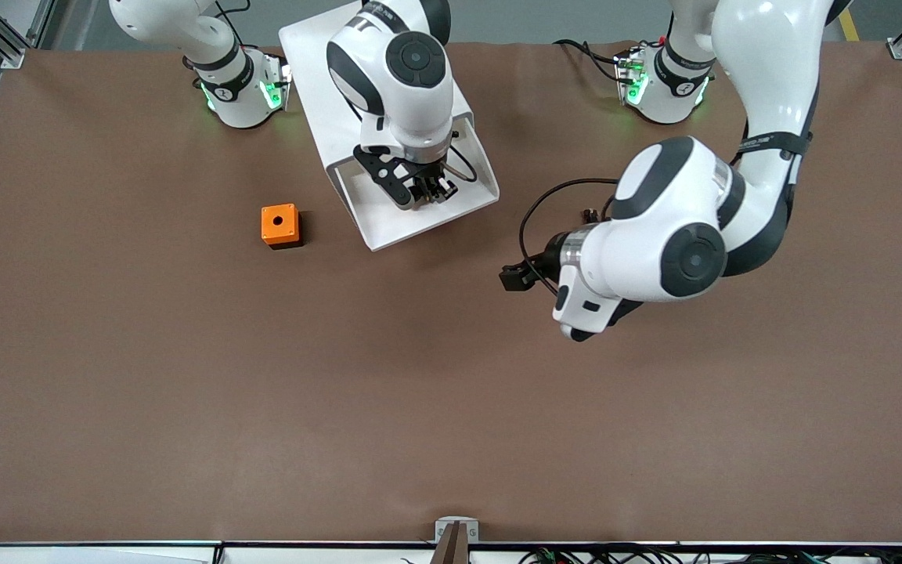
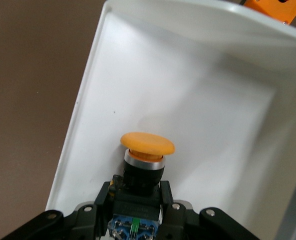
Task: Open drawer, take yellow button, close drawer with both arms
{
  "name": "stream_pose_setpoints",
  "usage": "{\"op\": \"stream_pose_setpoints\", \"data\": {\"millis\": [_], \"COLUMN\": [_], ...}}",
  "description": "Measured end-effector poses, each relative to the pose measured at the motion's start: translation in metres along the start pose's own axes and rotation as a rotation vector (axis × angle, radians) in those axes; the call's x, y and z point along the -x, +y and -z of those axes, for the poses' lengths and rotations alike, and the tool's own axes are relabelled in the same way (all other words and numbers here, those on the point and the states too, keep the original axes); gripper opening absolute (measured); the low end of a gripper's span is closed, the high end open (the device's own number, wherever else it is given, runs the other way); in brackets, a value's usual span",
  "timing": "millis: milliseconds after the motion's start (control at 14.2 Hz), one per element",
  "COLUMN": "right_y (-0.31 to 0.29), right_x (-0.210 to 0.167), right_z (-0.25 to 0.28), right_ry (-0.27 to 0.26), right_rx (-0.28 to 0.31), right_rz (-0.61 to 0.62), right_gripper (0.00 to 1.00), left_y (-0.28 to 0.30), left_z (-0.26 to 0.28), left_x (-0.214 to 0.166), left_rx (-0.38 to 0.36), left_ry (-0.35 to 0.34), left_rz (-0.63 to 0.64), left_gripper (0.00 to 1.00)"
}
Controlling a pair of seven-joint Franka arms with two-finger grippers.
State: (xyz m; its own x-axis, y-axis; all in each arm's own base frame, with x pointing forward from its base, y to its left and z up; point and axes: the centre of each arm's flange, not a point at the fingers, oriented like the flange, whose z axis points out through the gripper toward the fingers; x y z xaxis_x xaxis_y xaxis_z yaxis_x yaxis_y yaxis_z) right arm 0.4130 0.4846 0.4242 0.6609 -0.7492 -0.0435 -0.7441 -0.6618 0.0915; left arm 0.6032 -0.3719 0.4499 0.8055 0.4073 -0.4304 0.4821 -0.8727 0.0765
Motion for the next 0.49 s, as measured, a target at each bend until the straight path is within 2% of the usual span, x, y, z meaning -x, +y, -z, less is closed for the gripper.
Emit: {"op": "stream_pose_setpoints", "data": {"millis": [70,211,352,493], "right_y": [-0.001,-0.002,0.002,0.013], "right_x": [-0.006,-0.034,-0.085,-0.150], "right_z": [0.012,0.036,0.059,0.078], "right_ry": [-0.007,-0.054,-0.083,-0.104], "right_rx": [0.000,0.021,0.044,0.047], "right_rz": [0.003,0.049,0.116,0.179], "right_gripper": [0.42,0.42,0.42,0.42], "left_y": [0.004,0.012,0.022,0.032], "left_z": [-0.007,-0.022,-0.038,-0.050], "left_x": [0.005,0.015,0.031,0.049], "left_rx": [-0.017,-0.049,-0.090,-0.133], "left_ry": [0.026,0.062,0.094,0.156], "left_rz": [-0.013,-0.038,-0.074,-0.119], "left_gripper": [1.00,1.00,1.00,1.00]}}
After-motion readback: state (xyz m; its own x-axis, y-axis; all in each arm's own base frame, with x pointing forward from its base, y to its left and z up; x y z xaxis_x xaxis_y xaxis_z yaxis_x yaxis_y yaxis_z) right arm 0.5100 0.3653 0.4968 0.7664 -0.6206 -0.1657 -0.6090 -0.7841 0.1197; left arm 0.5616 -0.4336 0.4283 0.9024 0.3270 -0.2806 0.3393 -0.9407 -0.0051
